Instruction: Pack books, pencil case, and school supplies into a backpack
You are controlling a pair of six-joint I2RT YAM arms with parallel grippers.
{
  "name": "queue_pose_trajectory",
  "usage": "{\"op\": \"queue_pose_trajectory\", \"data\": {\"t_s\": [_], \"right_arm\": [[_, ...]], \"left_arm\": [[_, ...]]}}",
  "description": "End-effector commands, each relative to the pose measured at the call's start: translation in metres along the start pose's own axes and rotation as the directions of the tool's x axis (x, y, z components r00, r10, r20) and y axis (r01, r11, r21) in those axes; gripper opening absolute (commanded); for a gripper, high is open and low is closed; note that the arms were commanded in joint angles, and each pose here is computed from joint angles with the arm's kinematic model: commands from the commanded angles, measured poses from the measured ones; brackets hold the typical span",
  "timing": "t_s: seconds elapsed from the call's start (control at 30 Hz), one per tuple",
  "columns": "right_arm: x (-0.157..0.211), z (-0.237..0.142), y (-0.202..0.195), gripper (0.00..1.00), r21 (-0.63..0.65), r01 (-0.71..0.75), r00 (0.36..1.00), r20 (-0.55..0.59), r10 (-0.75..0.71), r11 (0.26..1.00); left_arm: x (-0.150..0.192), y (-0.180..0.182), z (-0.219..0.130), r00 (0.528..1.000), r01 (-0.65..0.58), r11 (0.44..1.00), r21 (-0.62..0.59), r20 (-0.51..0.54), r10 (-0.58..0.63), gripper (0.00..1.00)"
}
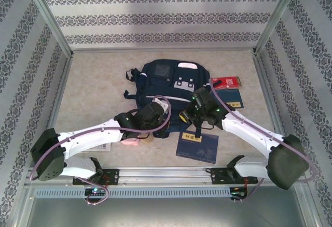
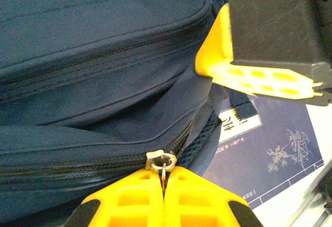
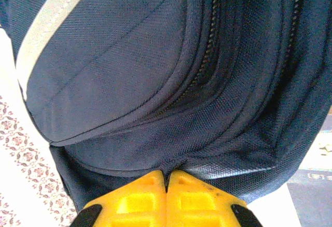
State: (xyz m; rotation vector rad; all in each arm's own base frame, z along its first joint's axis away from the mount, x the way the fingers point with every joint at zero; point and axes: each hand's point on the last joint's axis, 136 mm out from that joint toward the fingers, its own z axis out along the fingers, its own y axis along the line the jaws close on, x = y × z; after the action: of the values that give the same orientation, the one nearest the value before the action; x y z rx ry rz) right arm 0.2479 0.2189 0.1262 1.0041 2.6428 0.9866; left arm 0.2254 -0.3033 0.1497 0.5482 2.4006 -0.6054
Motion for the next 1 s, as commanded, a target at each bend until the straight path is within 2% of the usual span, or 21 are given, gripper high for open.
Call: {"op": "queue_pose_trajectory", "data": {"t_s": [0.0,0.3,0.7,0.9,0.93,0.97], "right_arm": [[-0.032,-0.019,-0.015,0.00,0.090,0.045,0.986,0.158,-0.059,0.995],[-0.049,-0.031,-0.028,0.00,0.139,0.056,0.975,0.206,-0.084,0.989],[-0.098,-0.068,-0.026,0.00,0.165,0.070,0.944,0.309,-0.119,0.984],[-0.094,-0.082,-0.004,0.00,0.153,0.147,0.949,0.256,-0.183,0.977],[-0.089,-0.085,0.001,0.08,0.132,0.157,0.953,0.241,-0.185,0.979],[-0.082,-0.088,0.006,0.26,0.098,0.161,0.958,0.224,-0.179,0.982]], "left_arm": [[-0.009,-0.007,-0.015,0.997,-0.076,0.997,-0.011,0.007,0.076,0.00],[0.003,0.014,-0.022,0.995,-0.085,0.995,-0.051,-0.059,0.082,0.00],[0.012,0.045,-0.025,0.994,-0.042,0.995,-0.093,-0.100,0.033,0.00],[-0.008,0.026,-0.011,0.998,-0.007,1.000,-0.002,-0.065,0.007,0.00],[-0.012,0.021,-0.008,0.998,0.000,1.000,0.015,-0.059,0.001,0.00],[-0.019,0.016,-0.006,0.999,0.009,0.999,0.033,-0.046,-0.008,0.00]]}}
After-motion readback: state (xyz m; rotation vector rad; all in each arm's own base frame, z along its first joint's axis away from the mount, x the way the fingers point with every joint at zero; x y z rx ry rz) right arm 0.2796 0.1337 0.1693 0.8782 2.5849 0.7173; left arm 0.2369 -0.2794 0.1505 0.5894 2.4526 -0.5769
